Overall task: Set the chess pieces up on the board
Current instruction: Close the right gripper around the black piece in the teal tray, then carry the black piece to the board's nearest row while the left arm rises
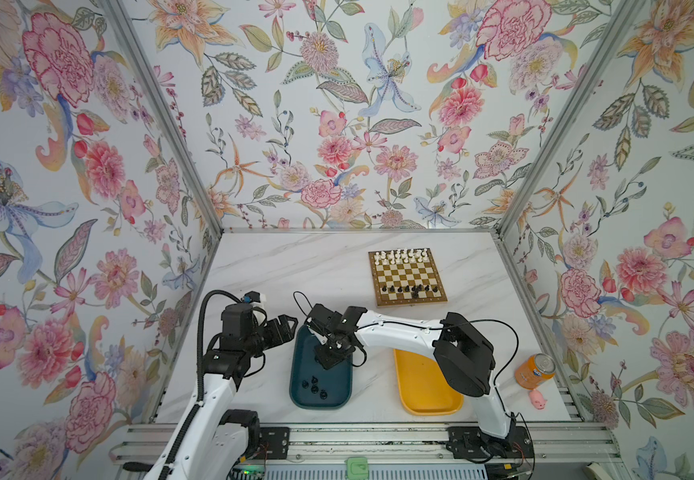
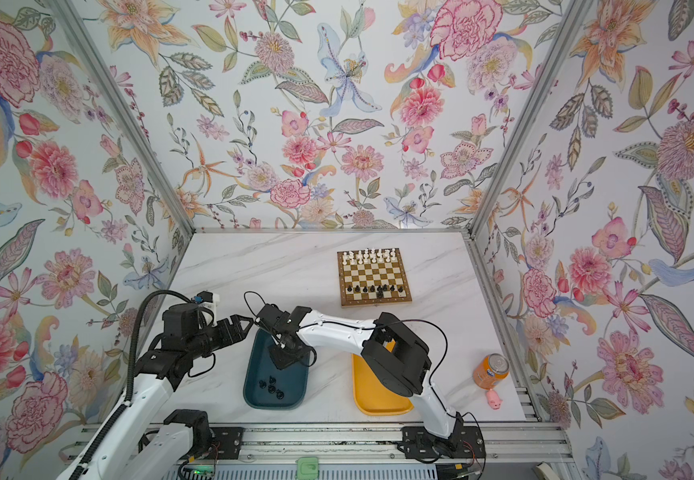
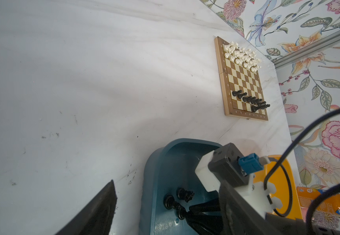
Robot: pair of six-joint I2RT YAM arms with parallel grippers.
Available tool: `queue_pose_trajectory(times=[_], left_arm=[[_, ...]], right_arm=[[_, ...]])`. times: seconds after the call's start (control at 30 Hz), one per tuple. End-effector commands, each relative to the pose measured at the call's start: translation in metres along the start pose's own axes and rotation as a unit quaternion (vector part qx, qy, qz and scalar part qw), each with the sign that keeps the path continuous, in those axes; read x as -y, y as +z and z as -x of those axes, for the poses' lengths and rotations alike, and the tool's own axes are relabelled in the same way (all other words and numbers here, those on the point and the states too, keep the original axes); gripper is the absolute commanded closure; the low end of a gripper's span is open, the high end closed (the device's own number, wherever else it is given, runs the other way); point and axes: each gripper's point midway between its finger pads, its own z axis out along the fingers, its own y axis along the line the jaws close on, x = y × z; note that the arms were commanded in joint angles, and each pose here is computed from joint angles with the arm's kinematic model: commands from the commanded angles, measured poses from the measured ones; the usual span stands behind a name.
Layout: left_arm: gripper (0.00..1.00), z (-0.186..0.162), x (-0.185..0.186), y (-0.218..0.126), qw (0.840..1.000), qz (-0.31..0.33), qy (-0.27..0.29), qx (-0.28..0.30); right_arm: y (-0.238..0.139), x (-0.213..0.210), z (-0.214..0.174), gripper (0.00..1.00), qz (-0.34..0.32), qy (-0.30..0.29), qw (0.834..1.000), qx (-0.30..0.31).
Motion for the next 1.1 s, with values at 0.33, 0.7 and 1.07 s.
queue_pose_trajectory(times=[0.33, 0.7, 1.07], left_arm=[[0.19, 0.0007, 0.0007, -0.0011, 1.0, -0.007, 0.007, -0.001], [0.2, 0.0013, 0.0013, -0.002, 1.0, -0.008, 0.008, 0.001], [0.2, 0.0012, 0.0016, -0.0023, 1.0, -0.008, 0.009, 0.001]], right_arm=[[0.0098, -0.0004, -0.0071, 0.87, -0.007, -0.005, 1.0, -0.018], [0.0133, -0.0044, -0.0069, 0.87, -0.001, -0.008, 1.0, -0.022], [0.0072, -0.0056, -0.0083, 0.93, -0.006, -0.009, 1.0, -0.017]])
